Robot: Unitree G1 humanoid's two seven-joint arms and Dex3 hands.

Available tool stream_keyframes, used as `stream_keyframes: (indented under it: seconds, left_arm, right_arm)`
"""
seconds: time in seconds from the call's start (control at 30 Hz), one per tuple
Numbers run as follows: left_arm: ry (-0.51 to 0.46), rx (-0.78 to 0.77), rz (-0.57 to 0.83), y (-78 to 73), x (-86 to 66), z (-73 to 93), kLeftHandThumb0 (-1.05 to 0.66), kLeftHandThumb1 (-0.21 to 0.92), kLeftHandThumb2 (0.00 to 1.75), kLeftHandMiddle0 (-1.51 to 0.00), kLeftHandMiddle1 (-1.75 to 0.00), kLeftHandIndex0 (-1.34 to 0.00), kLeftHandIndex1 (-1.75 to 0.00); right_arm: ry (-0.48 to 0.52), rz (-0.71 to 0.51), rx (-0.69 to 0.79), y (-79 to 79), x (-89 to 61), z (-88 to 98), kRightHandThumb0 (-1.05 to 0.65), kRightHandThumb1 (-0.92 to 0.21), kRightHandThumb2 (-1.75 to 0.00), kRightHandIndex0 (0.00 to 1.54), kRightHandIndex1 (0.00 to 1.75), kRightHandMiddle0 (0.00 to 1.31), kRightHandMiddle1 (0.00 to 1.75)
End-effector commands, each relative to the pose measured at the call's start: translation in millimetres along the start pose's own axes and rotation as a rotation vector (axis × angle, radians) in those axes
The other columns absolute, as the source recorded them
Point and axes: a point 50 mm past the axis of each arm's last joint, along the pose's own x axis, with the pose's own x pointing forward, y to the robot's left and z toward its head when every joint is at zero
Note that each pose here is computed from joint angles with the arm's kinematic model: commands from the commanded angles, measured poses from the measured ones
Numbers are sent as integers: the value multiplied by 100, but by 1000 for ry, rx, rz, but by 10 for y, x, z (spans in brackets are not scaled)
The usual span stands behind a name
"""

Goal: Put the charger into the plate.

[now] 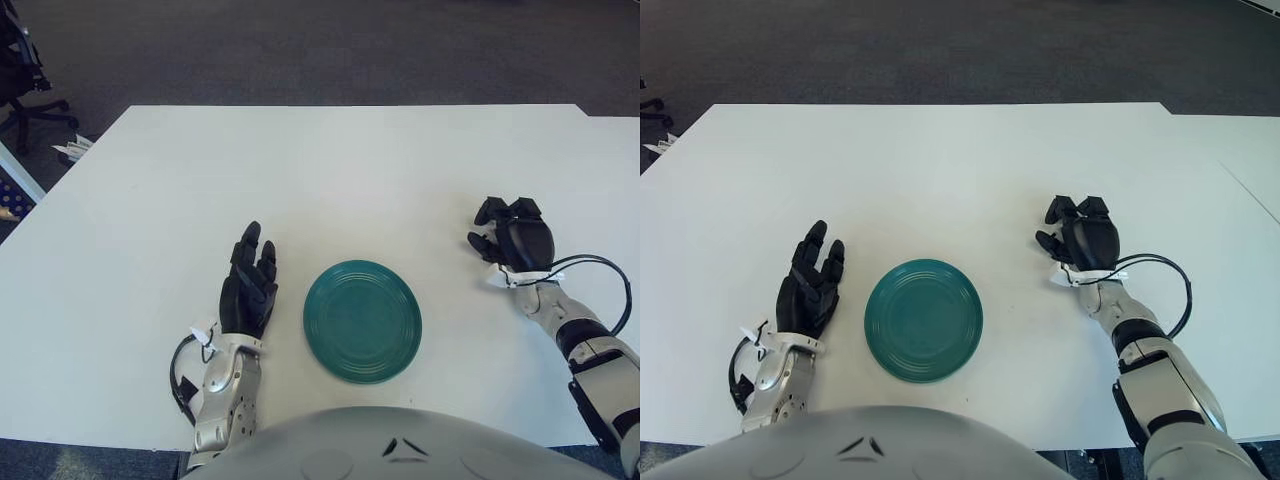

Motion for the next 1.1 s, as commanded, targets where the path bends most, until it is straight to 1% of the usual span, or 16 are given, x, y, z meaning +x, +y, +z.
stream_keyframes:
  seconds: [0.0, 0.3, 0.57, 0.7, 0.83, 0.93, 1.07]
  left_arm:
    - [5, -8, 9, 15, 27, -29, -105, 92, 110, -15, -2, -4, -53]
    - [-16, 10, -8, 55, 62, -8, -105, 92, 109, -18, -1, -2, -55]
    - [-31, 17, -24, 90, 105, -4, -105, 92, 107, -16, 0, 0, -47]
    - [-38, 17, -28, 99, 121, -12, -105, 92, 106, -16, 0, 0, -46]
    - [-43, 13, -24, 102, 151, -26, -105, 92, 107, -17, -1, -1, -47]
    - [-52, 25, -38, 92, 163, -27, -105, 92, 107, -17, -1, -1, -47]
    - [-55, 28, -48, 83, 175, -37, -105, 92, 105, -15, 0, 0, -48]
  right_arm:
    - [57, 132, 7, 297, -381, 23, -44, -45, -114, 106, 175, 51, 175]
    - [31, 150, -46, 333, -374, 35, -44, -43, -116, 110, 175, 52, 175]
    - [11, 147, -58, 342, -348, 63, -45, -40, -121, 107, 175, 55, 175]
    - [6, 144, -55, 340, -333, 72, -45, -39, -122, 106, 175, 55, 175]
    - [-25, 119, -47, 312, -280, 106, -46, -39, -122, 105, 175, 56, 175]
    - [-53, 107, -61, 249, -179, 99, -45, -39, -122, 106, 175, 55, 175]
    - [-80, 91, -64, 189, -111, 93, -45, -40, -121, 107, 175, 55, 175]
